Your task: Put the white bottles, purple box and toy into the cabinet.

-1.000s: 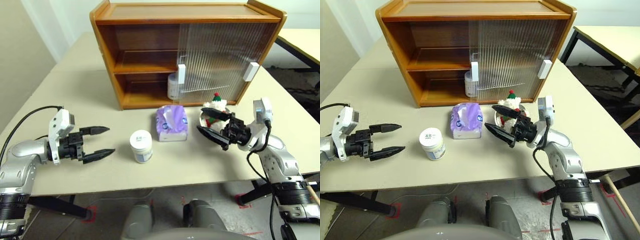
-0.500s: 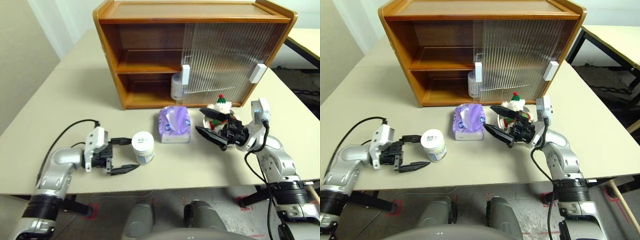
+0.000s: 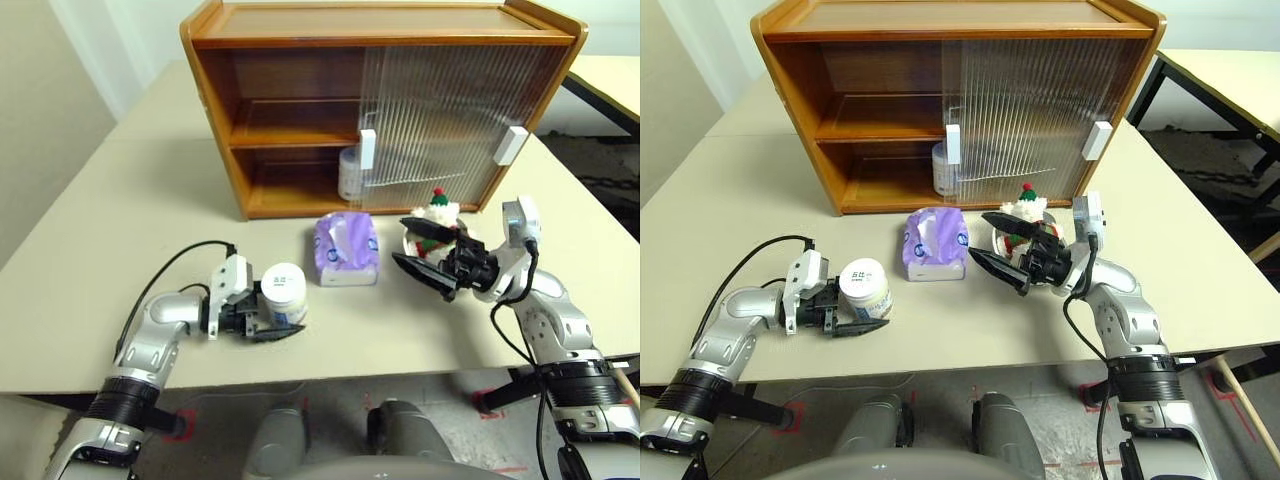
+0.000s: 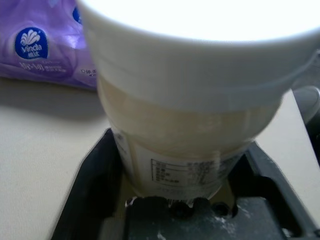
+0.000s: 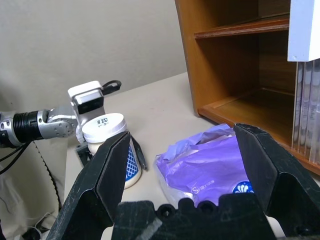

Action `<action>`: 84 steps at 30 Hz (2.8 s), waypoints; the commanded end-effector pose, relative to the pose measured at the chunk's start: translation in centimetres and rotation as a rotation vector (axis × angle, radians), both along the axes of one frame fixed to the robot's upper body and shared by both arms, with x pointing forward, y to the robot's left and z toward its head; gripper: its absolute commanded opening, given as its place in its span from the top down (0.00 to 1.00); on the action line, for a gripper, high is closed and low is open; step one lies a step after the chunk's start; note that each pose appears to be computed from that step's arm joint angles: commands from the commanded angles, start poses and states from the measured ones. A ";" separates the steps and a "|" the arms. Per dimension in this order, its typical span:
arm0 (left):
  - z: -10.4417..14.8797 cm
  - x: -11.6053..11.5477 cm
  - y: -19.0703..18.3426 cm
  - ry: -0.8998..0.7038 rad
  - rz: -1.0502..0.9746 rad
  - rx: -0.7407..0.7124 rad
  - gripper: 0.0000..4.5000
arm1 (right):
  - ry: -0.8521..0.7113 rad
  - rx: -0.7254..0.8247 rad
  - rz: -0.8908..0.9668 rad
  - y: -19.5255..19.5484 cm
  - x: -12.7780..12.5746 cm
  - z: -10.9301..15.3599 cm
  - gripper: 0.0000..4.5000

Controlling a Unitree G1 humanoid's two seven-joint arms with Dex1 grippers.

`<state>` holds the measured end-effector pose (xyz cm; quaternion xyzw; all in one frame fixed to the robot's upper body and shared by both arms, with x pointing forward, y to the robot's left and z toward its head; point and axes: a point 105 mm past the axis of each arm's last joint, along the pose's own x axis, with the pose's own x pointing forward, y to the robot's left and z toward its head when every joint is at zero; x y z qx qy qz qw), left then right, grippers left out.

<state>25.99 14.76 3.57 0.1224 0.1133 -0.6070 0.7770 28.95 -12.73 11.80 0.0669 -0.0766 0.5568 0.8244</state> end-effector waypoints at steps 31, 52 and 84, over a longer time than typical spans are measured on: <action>5.2 17.0 -2.8 -0.224 0.805 -0.059 0.30 | -0.024 -0.007 0.002 0.3 0.1 0.2 0.00; 5.2 19.4 -3.0 -0.183 0.967 -0.046 0.30 | -0.050 0.011 -0.136 -0.7 0.8 1.9 0.00; 4.2 19.4 -3.3 -0.127 1.019 -0.038 0.30 | -0.015 0.030 -0.207 -0.5 -1.2 1.8 0.00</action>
